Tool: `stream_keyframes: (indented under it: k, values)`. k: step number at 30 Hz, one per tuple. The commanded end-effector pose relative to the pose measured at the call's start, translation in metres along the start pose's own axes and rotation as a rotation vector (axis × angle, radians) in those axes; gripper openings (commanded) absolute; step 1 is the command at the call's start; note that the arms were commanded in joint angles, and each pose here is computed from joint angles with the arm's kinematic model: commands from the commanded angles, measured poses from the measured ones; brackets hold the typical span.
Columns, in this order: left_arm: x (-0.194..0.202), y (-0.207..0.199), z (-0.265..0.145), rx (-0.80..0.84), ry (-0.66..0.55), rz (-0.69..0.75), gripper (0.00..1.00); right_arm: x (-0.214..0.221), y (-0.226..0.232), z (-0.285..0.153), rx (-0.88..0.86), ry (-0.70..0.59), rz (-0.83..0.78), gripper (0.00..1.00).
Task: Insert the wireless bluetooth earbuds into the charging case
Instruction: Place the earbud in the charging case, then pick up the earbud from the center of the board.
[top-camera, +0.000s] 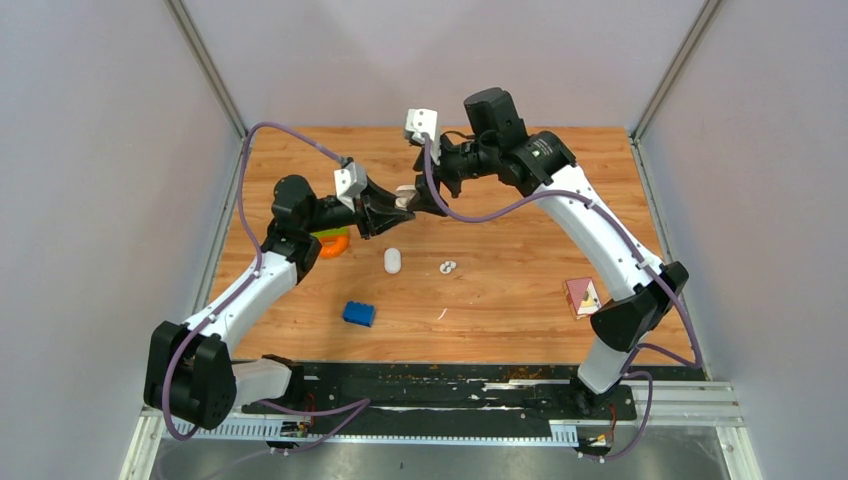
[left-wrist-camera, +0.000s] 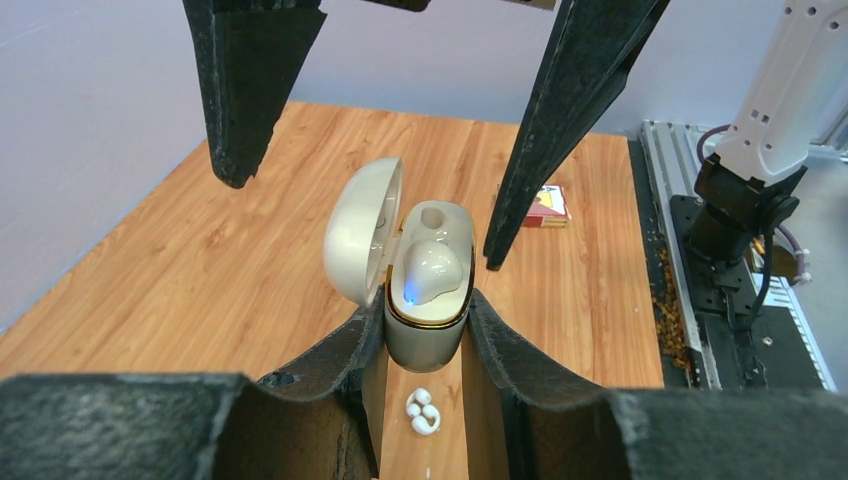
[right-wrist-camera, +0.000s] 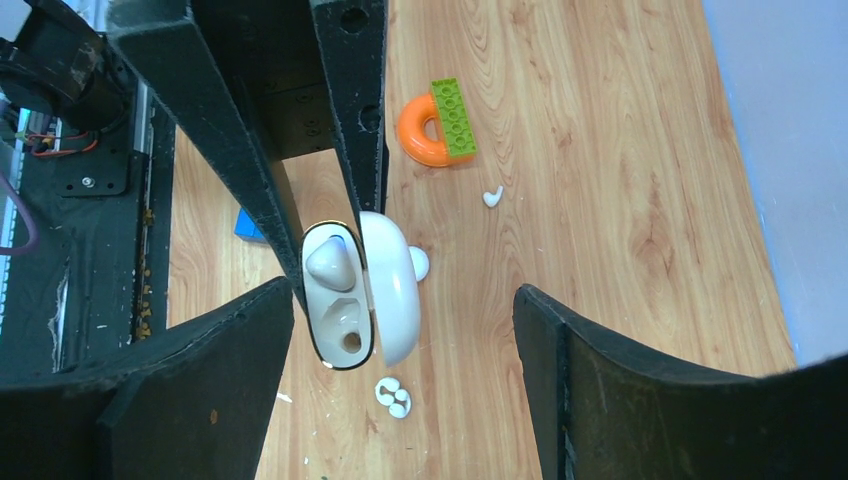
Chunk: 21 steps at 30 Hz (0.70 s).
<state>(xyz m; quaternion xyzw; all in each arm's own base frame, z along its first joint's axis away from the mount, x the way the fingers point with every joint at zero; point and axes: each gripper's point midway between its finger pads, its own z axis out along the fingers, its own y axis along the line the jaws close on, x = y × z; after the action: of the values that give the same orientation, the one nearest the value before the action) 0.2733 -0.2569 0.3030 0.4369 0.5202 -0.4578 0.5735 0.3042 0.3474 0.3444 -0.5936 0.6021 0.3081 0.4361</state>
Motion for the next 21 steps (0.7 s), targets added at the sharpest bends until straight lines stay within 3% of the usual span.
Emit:
stream_keyframes:
  k: [1,4,7,10,13,17,21]
  values:
    - [-0.013,-0.002,0.0,-0.007,-0.02,0.048,0.06,-0.042,0.011,-0.035,-0.01,-0.12,-0.05,0.81]
    - [-0.011,0.002,-0.002,-0.035,-0.007,0.03,0.06,-0.051,-0.002,-0.052,0.043,-0.166,0.016,0.81]
    - [-0.016,0.005,-0.007,-0.078,-0.005,0.026,0.06,-0.045,-0.039,-0.069,0.14,-0.221,0.185,0.79]
    - [-0.024,0.009,-0.016,-0.134,-0.01,0.015,0.06,-0.022,-0.087,-0.084,0.256,-0.266,0.344,0.73]
    - [-0.033,0.013,-0.027,-0.193,-0.015,-0.004,0.06,0.013,-0.12,-0.083,0.333,-0.229,0.394,0.67]
    - [-0.045,0.019,-0.045,-0.268,-0.007,0.015,0.05,0.058,-0.135,-0.049,0.342,-0.146,0.459,0.58]
    - [-0.061,0.026,-0.063,-0.353,-0.006,0.054,0.05,0.091,-0.13,0.015,0.3,-0.022,0.506,0.54]
